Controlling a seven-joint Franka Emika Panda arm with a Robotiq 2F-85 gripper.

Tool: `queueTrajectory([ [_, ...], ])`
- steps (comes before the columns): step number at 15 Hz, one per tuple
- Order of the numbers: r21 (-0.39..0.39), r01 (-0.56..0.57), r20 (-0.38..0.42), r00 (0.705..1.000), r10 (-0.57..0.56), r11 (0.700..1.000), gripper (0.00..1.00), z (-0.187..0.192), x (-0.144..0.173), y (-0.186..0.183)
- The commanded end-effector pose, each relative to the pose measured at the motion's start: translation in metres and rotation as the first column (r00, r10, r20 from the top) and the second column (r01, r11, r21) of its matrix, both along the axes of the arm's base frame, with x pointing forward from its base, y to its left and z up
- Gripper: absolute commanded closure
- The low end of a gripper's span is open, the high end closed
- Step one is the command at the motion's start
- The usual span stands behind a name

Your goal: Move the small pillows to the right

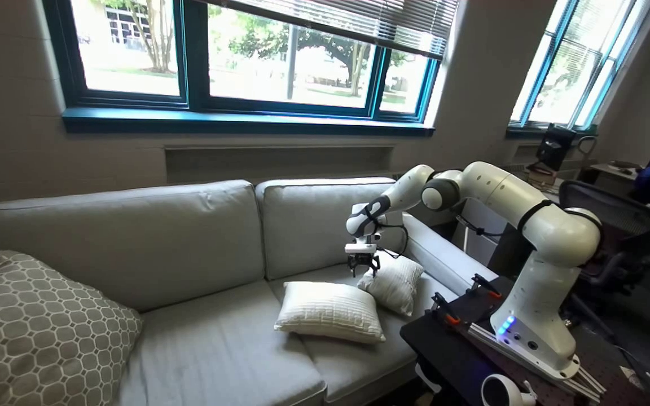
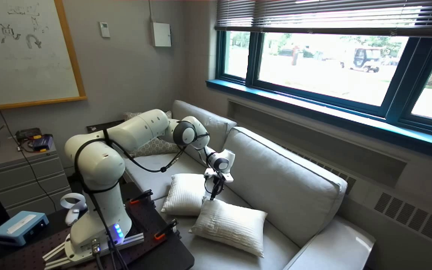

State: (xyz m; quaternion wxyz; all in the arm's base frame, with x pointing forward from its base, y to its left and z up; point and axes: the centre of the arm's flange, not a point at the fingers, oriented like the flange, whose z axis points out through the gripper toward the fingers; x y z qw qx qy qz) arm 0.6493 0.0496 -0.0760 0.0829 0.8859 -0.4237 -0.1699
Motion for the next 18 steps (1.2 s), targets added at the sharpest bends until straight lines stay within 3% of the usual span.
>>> queueTrajectory([
  [1,0.004,0.043,-0.106,0.993,-0.043,0.999,0.0,-0.001,0.011,-0.014],
  [9,0.035,0.089,-0.194,0.978,-0.081,0.995,0.0,-0.002,-0.008,-0.032],
  [10,0.032,0.096,-0.194,0.977,-0.088,0.995,0.25,-0.002,-0.01,-0.034],
  [11,0.026,0.099,-0.193,0.977,-0.093,0.995,0.26,-0.002,-0.011,-0.037],
  [18,0.014,0.13,-0.168,0.978,-0.125,0.991,0.8,0.006,-0.01,-0.046],
])
